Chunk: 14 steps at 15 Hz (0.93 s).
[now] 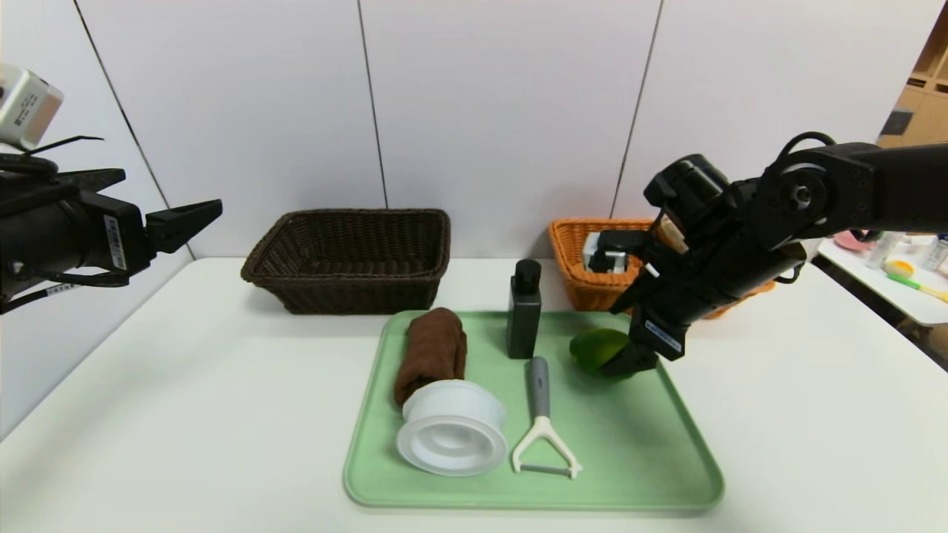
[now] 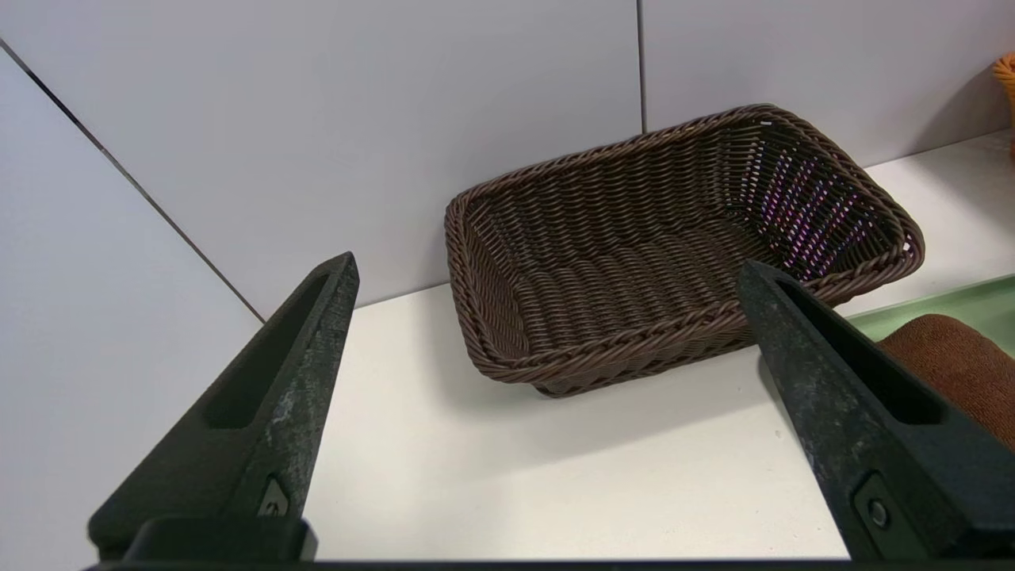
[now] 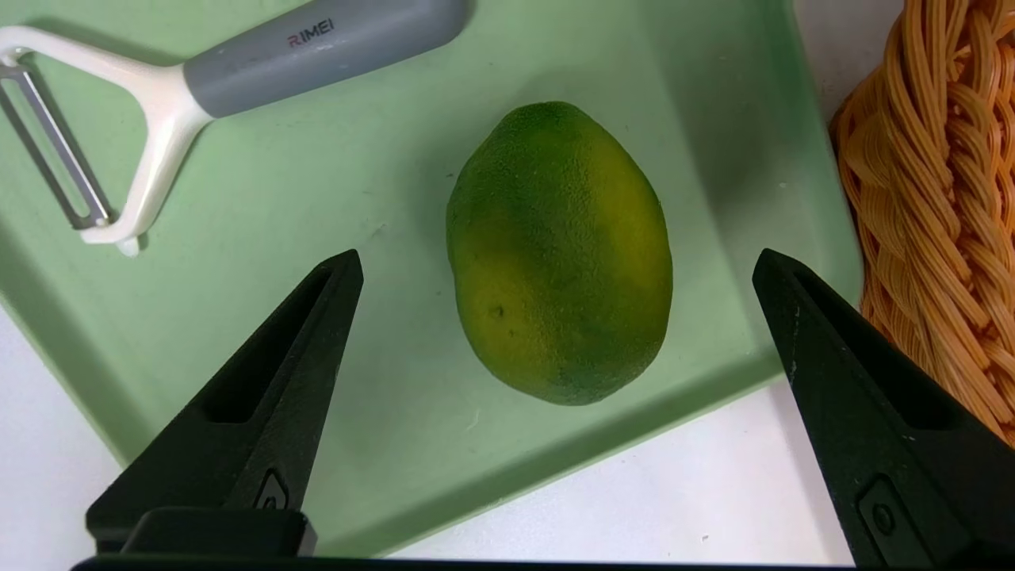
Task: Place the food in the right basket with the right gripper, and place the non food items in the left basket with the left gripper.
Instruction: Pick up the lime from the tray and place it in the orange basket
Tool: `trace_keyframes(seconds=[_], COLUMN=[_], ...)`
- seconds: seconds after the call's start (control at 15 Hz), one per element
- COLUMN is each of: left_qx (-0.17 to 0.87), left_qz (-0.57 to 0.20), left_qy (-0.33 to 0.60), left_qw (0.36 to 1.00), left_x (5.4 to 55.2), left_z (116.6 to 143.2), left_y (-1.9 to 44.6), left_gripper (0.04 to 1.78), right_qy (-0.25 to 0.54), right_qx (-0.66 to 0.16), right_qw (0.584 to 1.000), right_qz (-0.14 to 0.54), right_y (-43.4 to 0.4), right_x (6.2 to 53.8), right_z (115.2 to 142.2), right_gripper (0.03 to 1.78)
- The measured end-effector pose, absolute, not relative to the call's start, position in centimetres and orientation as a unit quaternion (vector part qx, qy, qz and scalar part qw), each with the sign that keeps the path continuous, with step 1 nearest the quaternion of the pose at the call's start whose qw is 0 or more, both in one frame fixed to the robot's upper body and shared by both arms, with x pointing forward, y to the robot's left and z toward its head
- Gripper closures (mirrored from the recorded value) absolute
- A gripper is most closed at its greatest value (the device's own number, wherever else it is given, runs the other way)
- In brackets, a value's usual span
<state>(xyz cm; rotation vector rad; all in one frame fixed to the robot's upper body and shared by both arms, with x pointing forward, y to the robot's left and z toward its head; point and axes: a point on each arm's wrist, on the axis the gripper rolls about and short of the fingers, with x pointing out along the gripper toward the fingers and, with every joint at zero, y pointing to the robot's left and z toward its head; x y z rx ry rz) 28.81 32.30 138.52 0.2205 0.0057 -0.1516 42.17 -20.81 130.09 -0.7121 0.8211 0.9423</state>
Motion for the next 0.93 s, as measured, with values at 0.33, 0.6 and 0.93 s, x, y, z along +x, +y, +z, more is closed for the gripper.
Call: trace_keyframes(seconds=[0.33,0.6,0.93], left_qx=[0.11,0.11,0.111], left_qz=[-0.075,-0.075,-0.073], left_qy=[-0.003,-0.003,-0.01], left_qw=[0.991,0.991,0.991], left_x=[29.1,29.2,29.2], left_z=[138.6,138.6,138.7], left_y=[32.3,32.3,32.3], left_gripper=[0.13,0.13,0.13], right_qy=[0.383,0.384,0.4], right_qx=[-0.324,-0.322,-0.318], right_qw=[0.751,0.751,0.743], right_qz=[0.43,0.43,0.433], right_y=[-20.7,-20.5,-20.5], right_x=[43.0,43.7,43.8], right_z=[128.9,127.9,126.8], right_gripper=[0.11,0.11,0.11])
